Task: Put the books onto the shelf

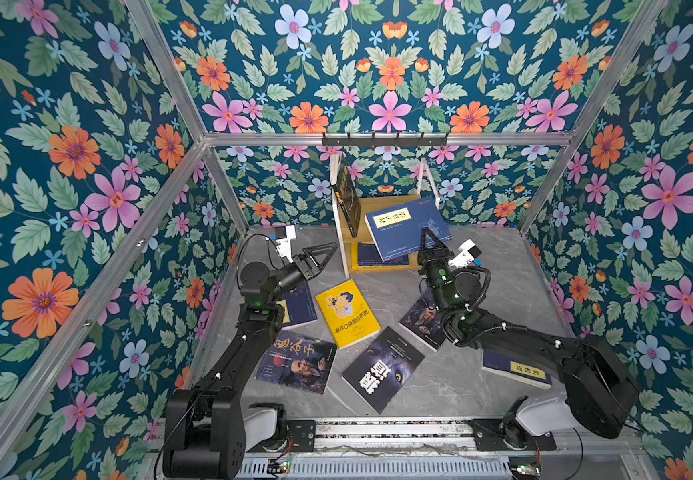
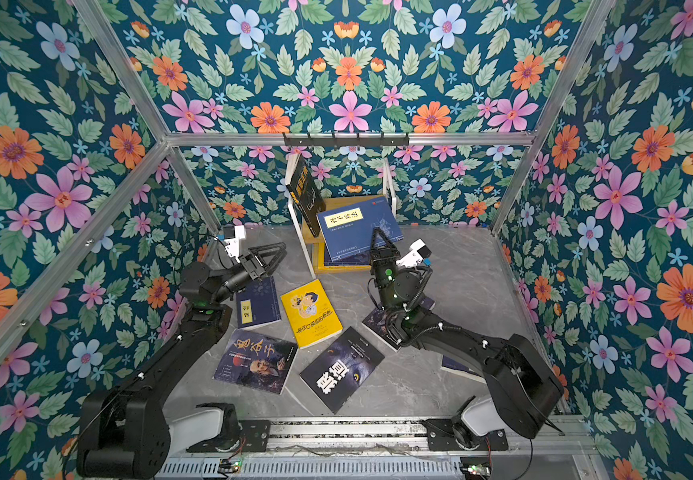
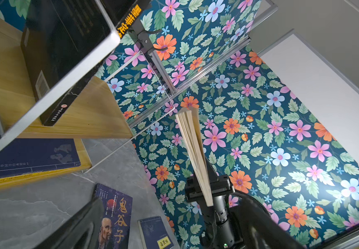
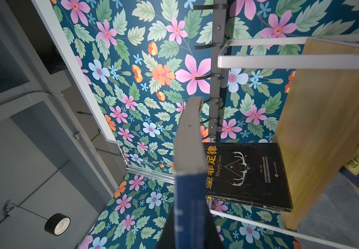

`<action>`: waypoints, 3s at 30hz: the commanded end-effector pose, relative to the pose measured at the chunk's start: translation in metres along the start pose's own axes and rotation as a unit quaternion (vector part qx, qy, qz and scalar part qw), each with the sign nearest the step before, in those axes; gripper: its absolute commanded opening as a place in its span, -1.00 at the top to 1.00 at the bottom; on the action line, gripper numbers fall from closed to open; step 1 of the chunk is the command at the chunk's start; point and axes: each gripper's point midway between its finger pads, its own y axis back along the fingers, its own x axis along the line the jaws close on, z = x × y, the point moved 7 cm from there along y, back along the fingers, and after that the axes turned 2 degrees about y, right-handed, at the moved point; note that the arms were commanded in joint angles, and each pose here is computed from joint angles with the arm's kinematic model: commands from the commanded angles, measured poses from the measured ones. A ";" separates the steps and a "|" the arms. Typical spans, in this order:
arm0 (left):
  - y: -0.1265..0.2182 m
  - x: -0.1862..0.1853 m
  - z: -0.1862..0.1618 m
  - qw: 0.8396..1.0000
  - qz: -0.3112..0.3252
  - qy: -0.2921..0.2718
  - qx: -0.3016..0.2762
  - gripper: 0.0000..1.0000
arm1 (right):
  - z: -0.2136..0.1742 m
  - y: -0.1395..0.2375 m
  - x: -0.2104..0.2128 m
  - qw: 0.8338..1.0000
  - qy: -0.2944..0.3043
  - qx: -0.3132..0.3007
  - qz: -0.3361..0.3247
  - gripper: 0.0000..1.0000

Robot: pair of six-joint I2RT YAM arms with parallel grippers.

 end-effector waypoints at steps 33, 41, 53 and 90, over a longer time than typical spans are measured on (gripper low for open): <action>-0.030 0.017 -0.014 0.998 0.007 0.045 0.045 -0.94 | -0.065 -0.013 -0.016 0.995 -0.045 0.064 0.068 1.00; -0.025 0.029 -0.017 0.997 0.044 0.043 0.054 -0.90 | -0.056 -0.007 -0.010 0.996 -0.037 0.048 0.068 1.00; -0.027 0.005 -0.007 0.999 -0.024 0.037 0.029 -0.87 | -0.063 -0.006 -0.022 0.996 -0.042 0.064 0.055 1.00; -0.008 0.012 0.007 0.999 0.011 0.045 0.007 1.00 | -0.036 0.073 -0.023 0.874 0.450 0.159 -0.090 -0.40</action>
